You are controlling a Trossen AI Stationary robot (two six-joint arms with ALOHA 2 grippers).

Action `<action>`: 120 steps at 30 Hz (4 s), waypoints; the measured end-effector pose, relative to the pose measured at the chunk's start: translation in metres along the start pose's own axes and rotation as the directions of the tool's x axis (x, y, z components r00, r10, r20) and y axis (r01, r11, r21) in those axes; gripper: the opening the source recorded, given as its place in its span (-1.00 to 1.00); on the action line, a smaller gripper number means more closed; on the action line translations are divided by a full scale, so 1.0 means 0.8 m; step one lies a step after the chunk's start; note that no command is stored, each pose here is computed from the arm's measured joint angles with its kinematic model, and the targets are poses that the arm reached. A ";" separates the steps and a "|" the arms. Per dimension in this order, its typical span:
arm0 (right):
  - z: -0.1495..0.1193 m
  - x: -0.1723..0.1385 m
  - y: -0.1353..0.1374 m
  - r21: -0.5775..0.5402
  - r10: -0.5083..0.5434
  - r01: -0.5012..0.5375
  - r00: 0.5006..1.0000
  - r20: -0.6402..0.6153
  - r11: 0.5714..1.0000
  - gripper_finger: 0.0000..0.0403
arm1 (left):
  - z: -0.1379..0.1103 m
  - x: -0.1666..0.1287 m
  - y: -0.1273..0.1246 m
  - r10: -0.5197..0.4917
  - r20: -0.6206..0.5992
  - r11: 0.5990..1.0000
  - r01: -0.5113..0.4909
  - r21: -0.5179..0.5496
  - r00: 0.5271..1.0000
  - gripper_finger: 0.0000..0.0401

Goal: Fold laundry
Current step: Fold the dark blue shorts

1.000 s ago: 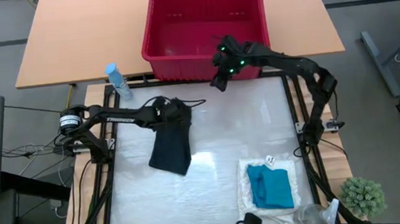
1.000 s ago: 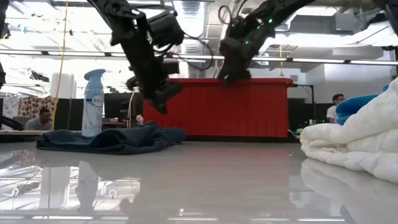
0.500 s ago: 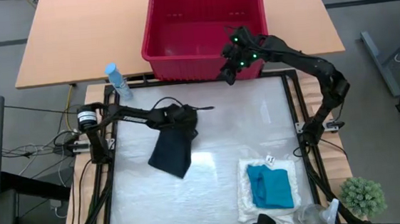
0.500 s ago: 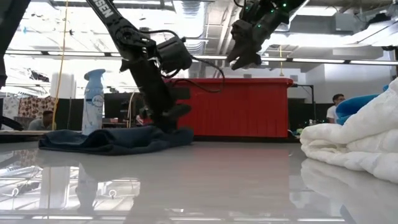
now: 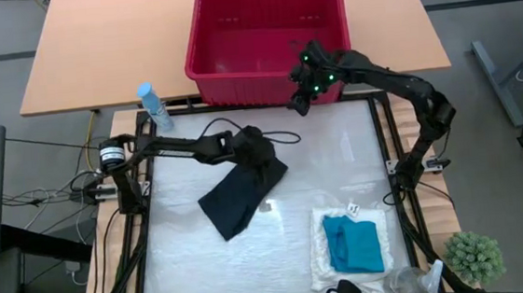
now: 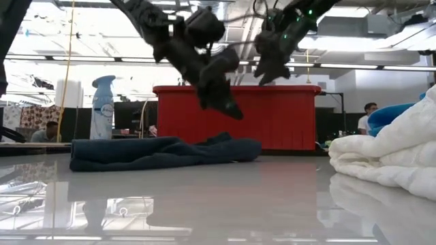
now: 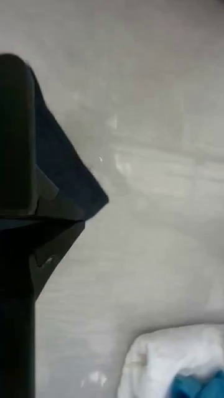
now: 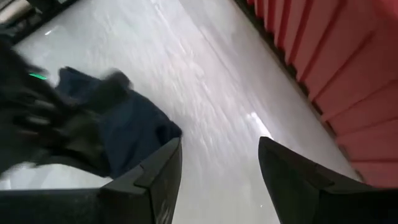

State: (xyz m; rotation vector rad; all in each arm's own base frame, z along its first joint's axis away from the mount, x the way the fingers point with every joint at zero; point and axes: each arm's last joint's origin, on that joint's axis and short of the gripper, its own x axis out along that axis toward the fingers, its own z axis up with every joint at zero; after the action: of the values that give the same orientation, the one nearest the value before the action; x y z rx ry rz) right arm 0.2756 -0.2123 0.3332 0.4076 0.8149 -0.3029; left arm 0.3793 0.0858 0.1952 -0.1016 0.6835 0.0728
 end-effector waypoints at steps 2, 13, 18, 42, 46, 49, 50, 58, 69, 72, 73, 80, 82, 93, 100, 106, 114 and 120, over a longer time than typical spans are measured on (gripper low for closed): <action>-0.011 0.017 -0.004 0.038 0.002 -0.001 1.000 -0.025 0.999 0.16 | 0.011 -0.015 0.000 0.036 -0.008 0.999 -0.036 -0.013 0.999 -1.00; -0.058 0.093 0.033 0.089 0.053 -0.052 0.998 -0.014 0.995 0.16 | -0.002 -0.100 -0.022 0.184 -0.090 0.979 -0.190 -0.068 0.979 -1.00; -0.058 0.104 0.064 -0.001 0.021 -0.021 0.999 0.041 1.000 0.16 | -0.039 -0.087 -0.024 0.187 -0.038 0.965 -0.191 -0.177 0.982 -1.00; -0.104 0.226 0.071 0.052 0.102 -0.094 0.976 -0.191 0.994 0.16 | -0.068 -0.069 -0.021 0.205 -0.026 0.939 -0.204 -0.278 0.978 -1.00; -0.114 0.244 0.072 0.052 0.103 -0.094 0.968 -0.230 0.994 0.16 | -0.074 -0.059 -0.020 0.202 -0.049 0.940 -0.207 -0.272 0.978 -1.00; -0.119 0.251 0.070 0.082 0.078 -0.059 0.964 -0.252 0.995 0.16 | -0.078 -0.052 -0.019 0.199 -0.055 0.940 -0.207 -0.271 0.978 -1.00; -0.122 0.254 0.070 0.089 0.059 -0.036 0.963 -0.263 0.995 0.16 | -0.079 -0.050 -0.019 0.197 -0.062 0.941 -0.207 -0.269 0.978 -1.00; -0.130 0.257 0.080 0.090 0.003 0.025 0.956 -0.292 0.996 -0.22 | -0.079 -0.050 -0.018 0.229 -0.063 0.942 -0.238 -0.236 0.971 -1.00; -0.132 0.245 0.082 0.129 0.029 0.016 0.940 -0.340 0.991 -0.95 | -0.082 -0.052 -0.018 0.227 -0.087 0.941 -0.241 -0.239 0.970 -1.00; -0.127 0.229 0.071 0.153 0.019 0.036 0.939 -0.343 0.988 -0.96 | -0.077 -0.060 -0.020 0.221 -0.107 0.940 -0.241 -0.243 0.969 -1.00; -0.124 0.222 0.066 0.161 0.011 0.047 0.940 -0.342 0.986 -0.96 | -0.073 -0.065 -0.020 0.221 -0.105 0.940 -0.240 -0.244 0.970 -1.00; -0.114 0.188 0.046 0.169 -0.032 0.094 0.941 -0.336 0.981 -0.96 | -0.081 -0.066 -0.041 0.183 -0.071 0.946 -0.195 -0.259 0.981 -1.00; -0.113 0.181 0.046 0.170 -0.032 0.095 0.940 -0.340 0.981 -0.96 | -0.089 -0.057 -0.046 0.187 -0.024 0.944 -0.186 -0.271 0.982 -1.00; -0.105 0.155 0.067 0.160 -0.009 0.061 0.952 -0.306 0.985 -0.96 | -0.117 -0.010 -0.046 0.156 0.015 0.940 -0.143 -0.309 0.988 -1.00; -0.108 0.155 0.089 0.137 0.012 0.032 0.949 -0.314 0.990 -0.96 | -0.139 0.016 -0.042 0.138 -0.042 0.934 -0.144 -0.328 0.990 -1.00; -0.110 0.153 0.107 0.140 0.031 0.015 0.946 -0.322 0.990 -0.96 | -0.140 0.021 -0.042 0.123 -0.039 0.934 -0.129 -0.333 0.992 -1.00; -0.087 0.139 0.138 0.109 0.063 -0.034 0.957 -0.282 0.993 -0.96 | -0.135 0.021 -0.040 0.127 0.010 0.933 -0.116 -0.339 0.992 -1.00; -0.080 0.135 0.159 0.127 0.091 -0.061 0.963 -0.253 0.990 -0.96 | -0.132 0.021 -0.040 0.153 0.032 0.934 -0.133 -0.333 0.988 -1.00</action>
State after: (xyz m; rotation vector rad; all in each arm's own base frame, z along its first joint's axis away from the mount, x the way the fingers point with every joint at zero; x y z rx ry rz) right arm 0.3573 -0.0817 0.2423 0.5969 1.0367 -0.2292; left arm 0.3295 0.0425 0.1051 -0.3711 0.6154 0.3302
